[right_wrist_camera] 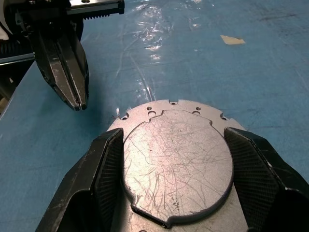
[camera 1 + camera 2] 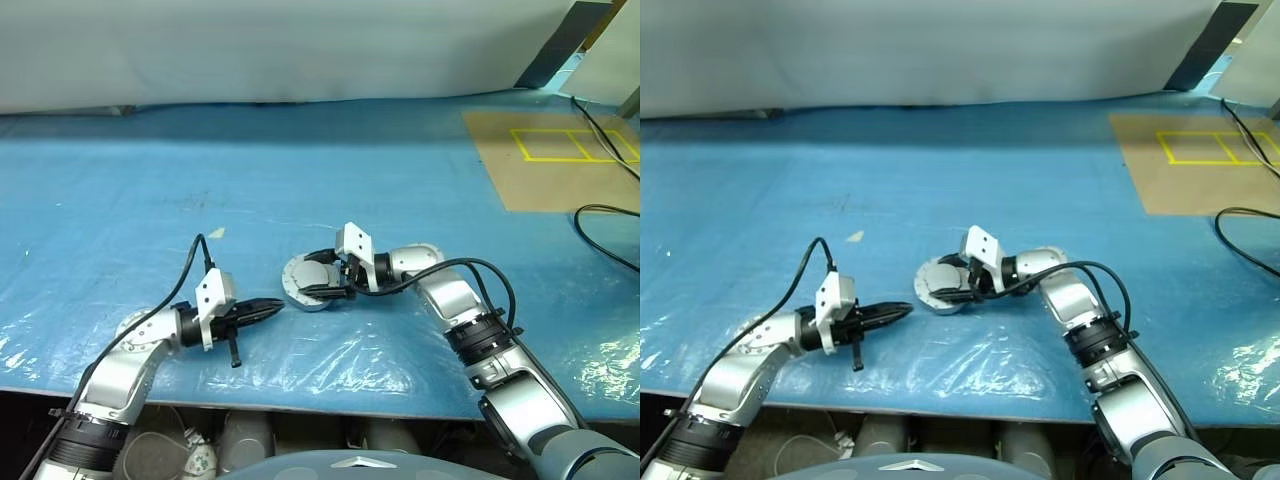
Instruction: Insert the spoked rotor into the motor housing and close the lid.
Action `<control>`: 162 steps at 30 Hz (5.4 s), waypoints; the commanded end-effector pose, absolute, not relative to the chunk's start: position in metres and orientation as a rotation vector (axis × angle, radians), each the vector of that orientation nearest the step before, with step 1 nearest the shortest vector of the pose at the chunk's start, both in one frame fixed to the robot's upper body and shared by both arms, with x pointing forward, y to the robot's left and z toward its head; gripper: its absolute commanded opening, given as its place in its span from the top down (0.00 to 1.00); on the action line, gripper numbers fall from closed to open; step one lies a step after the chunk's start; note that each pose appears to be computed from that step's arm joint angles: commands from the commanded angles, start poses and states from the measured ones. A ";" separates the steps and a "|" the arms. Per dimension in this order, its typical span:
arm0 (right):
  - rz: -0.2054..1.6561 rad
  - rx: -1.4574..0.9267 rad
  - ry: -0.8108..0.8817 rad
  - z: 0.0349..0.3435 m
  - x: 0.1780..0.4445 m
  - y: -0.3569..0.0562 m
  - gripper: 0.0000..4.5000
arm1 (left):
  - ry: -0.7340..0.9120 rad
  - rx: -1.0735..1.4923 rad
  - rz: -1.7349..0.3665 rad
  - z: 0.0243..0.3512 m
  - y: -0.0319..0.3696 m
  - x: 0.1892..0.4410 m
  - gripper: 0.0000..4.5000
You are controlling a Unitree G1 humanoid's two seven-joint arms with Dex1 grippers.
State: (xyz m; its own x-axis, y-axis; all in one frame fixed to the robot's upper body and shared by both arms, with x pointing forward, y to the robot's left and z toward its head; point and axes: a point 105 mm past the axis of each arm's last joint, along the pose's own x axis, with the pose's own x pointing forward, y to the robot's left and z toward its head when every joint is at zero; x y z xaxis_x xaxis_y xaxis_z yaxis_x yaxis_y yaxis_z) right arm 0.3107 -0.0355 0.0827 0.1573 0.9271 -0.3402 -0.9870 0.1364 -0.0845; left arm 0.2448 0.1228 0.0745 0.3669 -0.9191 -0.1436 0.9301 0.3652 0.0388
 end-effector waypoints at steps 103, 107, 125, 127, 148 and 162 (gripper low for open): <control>1.416 -0.398 0.510 -0.005 0.288 -0.074 0.34 | -0.012 0.138 -1.161 0.100 0.100 0.260 1.00; 1.465 -0.436 0.453 0.011 0.285 -0.067 0.34 | -0.012 0.138 -1.162 0.101 0.100 0.260 1.00; 1.392 -0.365 0.521 -0.014 0.288 -0.055 0.34 | 0.020 0.222 -1.062 0.088 0.090 0.293 1.00; 1.384 -0.369 0.518 -0.011 0.289 -0.056 0.34 | 0.023 0.223 -1.053 0.086 0.090 0.299 1.00; 1.330 -0.397 0.526 -0.015 0.295 -0.069 0.34 | 0.170 0.285 -1.259 0.051 0.085 0.272 1.00; 1.329 -0.390 0.546 -0.025 0.292 -0.079 0.34 | 0.055 0.162 -1.090 0.081 0.109 0.296 1.00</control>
